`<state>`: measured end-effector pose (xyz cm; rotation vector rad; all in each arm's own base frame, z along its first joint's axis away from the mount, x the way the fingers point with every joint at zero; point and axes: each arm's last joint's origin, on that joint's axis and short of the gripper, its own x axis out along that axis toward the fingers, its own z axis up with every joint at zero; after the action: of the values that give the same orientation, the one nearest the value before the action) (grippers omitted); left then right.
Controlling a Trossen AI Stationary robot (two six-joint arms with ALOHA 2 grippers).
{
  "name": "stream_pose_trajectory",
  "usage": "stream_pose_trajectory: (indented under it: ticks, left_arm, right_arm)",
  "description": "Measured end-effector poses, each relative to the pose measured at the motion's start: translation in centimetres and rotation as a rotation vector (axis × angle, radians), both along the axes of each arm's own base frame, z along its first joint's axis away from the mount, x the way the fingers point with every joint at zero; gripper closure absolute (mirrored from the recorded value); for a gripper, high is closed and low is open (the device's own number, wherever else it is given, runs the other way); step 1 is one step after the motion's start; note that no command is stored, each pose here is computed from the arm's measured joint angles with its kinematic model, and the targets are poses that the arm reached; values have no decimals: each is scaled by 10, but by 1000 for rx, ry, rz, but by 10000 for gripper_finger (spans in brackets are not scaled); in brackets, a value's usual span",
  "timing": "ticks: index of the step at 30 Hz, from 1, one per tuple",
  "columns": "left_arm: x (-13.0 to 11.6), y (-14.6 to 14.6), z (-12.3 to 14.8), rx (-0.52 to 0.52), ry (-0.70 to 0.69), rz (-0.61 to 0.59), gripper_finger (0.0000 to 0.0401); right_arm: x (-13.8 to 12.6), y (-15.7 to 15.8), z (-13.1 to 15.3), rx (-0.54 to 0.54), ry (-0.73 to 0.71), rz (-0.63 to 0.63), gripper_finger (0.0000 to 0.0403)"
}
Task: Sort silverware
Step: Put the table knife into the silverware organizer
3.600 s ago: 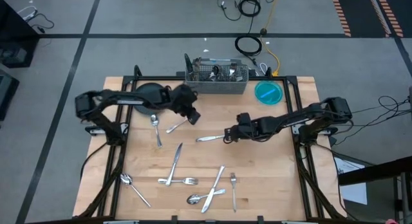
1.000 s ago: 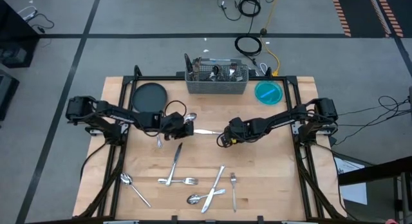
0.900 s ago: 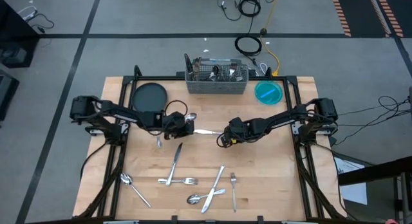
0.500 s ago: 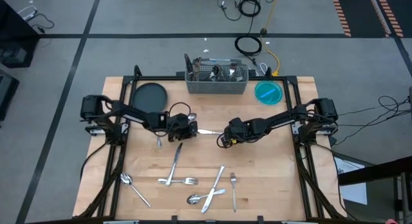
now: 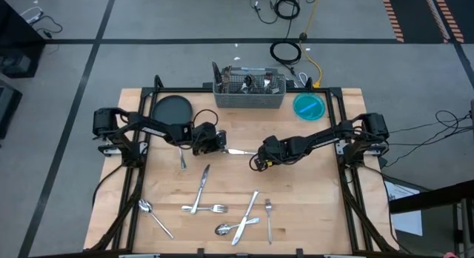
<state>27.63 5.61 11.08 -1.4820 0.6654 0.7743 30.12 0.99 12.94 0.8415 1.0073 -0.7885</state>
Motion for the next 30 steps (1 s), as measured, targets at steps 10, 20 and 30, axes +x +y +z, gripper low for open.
stream_pose_trajectory:
  ticks: [10,20,30]
  left_arm:
    - [10,-11,-16,-26,-22,-103,282]
    - [19,-13,-21,-48,-82,-216,290]
    - [14,1,16,45,-214,-181,295]
  right_arm:
    - [0,0,0,-16,0,-6,403]
    - [1,-1,1,-22,-8,-8,403]
    - [5,8,36,-63,-7,60,403]
